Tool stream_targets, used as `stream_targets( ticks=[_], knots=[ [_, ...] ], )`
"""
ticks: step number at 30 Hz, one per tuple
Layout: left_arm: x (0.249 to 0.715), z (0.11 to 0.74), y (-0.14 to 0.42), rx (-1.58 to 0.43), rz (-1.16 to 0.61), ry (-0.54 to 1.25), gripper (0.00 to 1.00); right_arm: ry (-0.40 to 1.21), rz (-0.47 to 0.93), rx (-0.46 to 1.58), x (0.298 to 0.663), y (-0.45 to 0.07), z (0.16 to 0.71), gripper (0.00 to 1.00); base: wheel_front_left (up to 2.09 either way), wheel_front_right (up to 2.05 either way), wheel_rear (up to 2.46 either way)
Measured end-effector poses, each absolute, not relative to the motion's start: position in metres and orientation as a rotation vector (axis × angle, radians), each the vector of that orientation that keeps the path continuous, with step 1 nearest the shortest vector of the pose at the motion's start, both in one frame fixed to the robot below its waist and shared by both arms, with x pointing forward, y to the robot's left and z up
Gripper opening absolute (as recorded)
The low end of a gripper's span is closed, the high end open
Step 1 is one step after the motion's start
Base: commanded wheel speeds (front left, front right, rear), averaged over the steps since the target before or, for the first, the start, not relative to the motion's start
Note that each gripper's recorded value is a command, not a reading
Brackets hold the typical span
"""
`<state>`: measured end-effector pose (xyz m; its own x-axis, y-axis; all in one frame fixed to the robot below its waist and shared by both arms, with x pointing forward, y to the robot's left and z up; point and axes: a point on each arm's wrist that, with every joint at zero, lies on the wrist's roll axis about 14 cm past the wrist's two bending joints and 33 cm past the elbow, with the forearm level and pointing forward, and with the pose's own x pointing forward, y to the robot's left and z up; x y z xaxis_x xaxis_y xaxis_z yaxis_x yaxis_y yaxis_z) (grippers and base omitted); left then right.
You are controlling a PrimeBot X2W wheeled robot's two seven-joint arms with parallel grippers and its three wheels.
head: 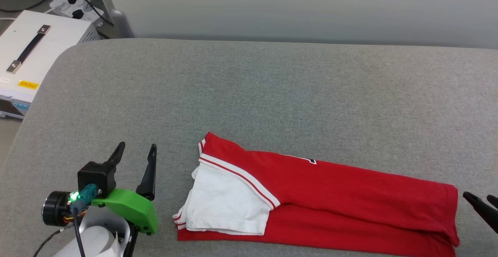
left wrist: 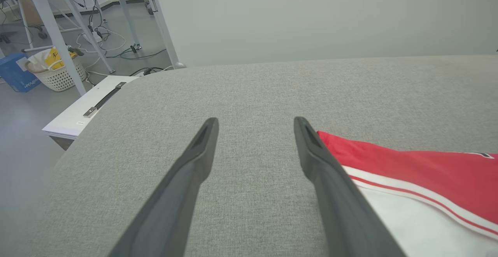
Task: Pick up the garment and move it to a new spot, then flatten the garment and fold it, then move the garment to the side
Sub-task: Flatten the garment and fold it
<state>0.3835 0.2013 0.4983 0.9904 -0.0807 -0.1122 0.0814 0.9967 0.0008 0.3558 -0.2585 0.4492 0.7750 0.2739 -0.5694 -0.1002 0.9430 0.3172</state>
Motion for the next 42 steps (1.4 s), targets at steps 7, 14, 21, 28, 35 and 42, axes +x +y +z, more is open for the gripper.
stream_targets(
  ticks=[7, 14, 21, 28, 35, 42],
  knots=[
    [0.38, 0.503, 0.219, 0.018, 0.031, 0.038, 1.0, 0.839, 0.158, 0.352, 0.342, -0.264, 0.409, 1.0, 0.0, 0.0, 0.0],
    [0.374, 0.495, 0.22, 0.013, 0.065, 0.025, 1.0, 0.937, 0.178, 0.391, 0.34, -0.244, 0.381, 1.0, 0.0, 0.0, 0.0],
    [0.37, 0.488, 0.222, 0.016, 0.088, 0.022, 1.0, 0.973, 0.232, 0.39, 0.348, -0.224, 0.374, 1.0, 0.0, 0.0, 0.0],
    [0.366, 0.491, 0.214, 0.008, 0.08, -0.005, 1.0, 0.978, 0.284, 0.406, 0.348, -0.202, 0.373, 1.0, 0.0, 0.0, 0.0],
    [0.357, 0.487, 0.211, 0.011, 0.08, -0.004, 1.0, 0.956, 0.296, 0.399, 0.346, -0.196, 0.372, 0.0, 0.0, 0.0, 0.0],
    [0.353, 0.49, 0.212, 0.013, 0.083, -0.017, 1.0, 0.923, 0.273, 0.402, 0.345, -0.204, 0.375, 0.0, 0.0, 0.0, 0.0]
  ],
)
